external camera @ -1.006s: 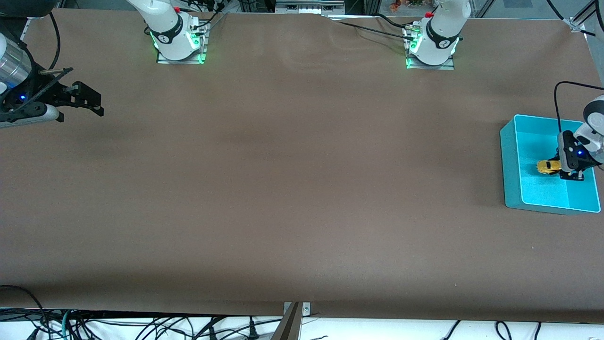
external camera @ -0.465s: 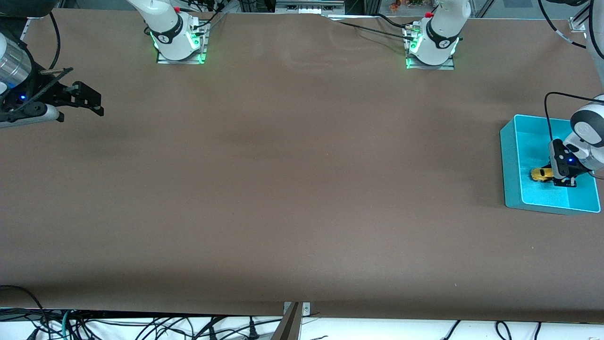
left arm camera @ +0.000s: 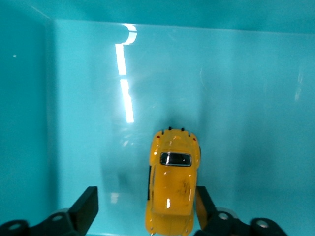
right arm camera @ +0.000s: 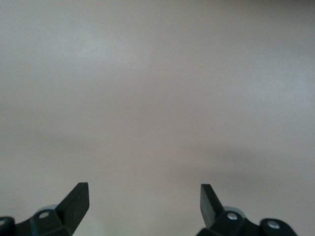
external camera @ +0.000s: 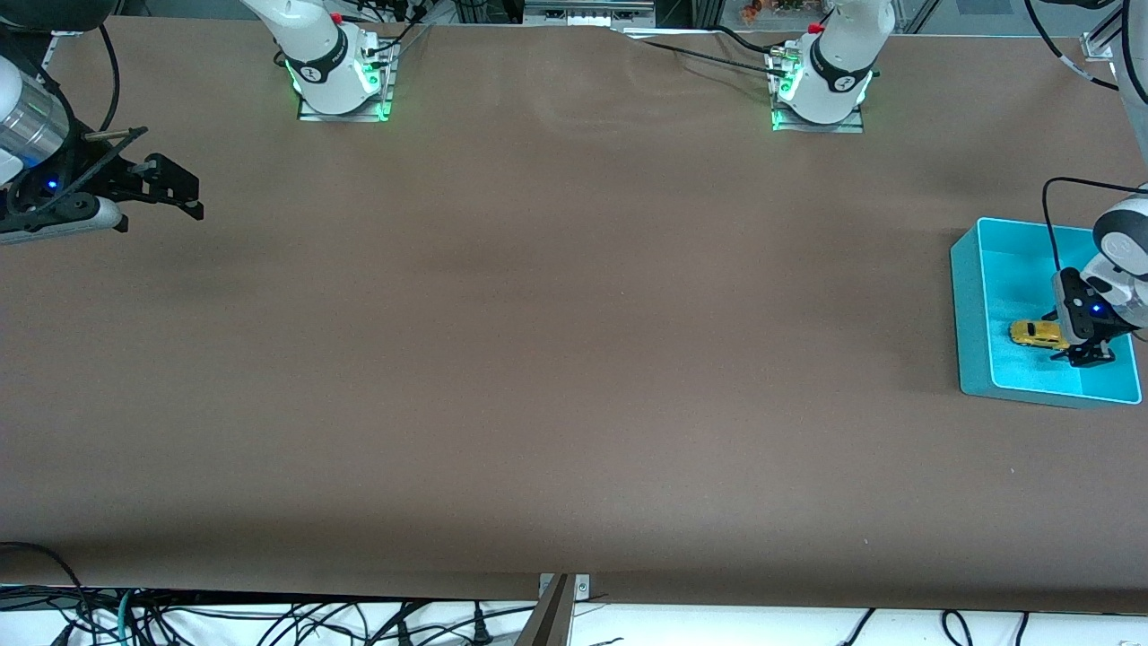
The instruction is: Wind and store yellow beetle car
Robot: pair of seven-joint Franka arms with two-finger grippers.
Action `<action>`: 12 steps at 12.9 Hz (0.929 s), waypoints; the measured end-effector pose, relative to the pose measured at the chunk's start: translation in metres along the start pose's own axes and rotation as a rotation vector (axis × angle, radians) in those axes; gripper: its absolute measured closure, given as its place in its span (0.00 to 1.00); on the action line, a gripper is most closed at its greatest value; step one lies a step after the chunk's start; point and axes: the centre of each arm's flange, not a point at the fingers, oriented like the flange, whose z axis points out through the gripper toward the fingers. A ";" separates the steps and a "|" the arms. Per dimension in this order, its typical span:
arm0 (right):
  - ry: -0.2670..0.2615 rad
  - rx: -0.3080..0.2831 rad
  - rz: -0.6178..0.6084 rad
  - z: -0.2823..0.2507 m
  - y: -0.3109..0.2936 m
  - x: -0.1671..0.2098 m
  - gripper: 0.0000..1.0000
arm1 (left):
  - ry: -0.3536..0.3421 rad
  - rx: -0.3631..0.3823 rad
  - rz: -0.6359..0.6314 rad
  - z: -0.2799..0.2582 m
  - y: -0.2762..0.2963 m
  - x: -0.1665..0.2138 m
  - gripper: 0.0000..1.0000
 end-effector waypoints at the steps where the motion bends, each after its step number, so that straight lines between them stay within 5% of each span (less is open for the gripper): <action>1: 0.000 0.000 0.000 0.000 0.000 0.000 0.00 | 0.008 -0.003 -0.009 -0.011 -0.004 0.004 0.00; 6: -0.005 0.001 0.007 0.000 0.003 -0.001 0.00 | 0.066 -0.036 -0.184 -0.097 -0.032 0.061 0.00; 12: -0.013 0.003 0.023 -0.002 0.010 -0.004 0.00 | 0.116 -0.144 -0.513 -0.244 -0.051 0.200 0.00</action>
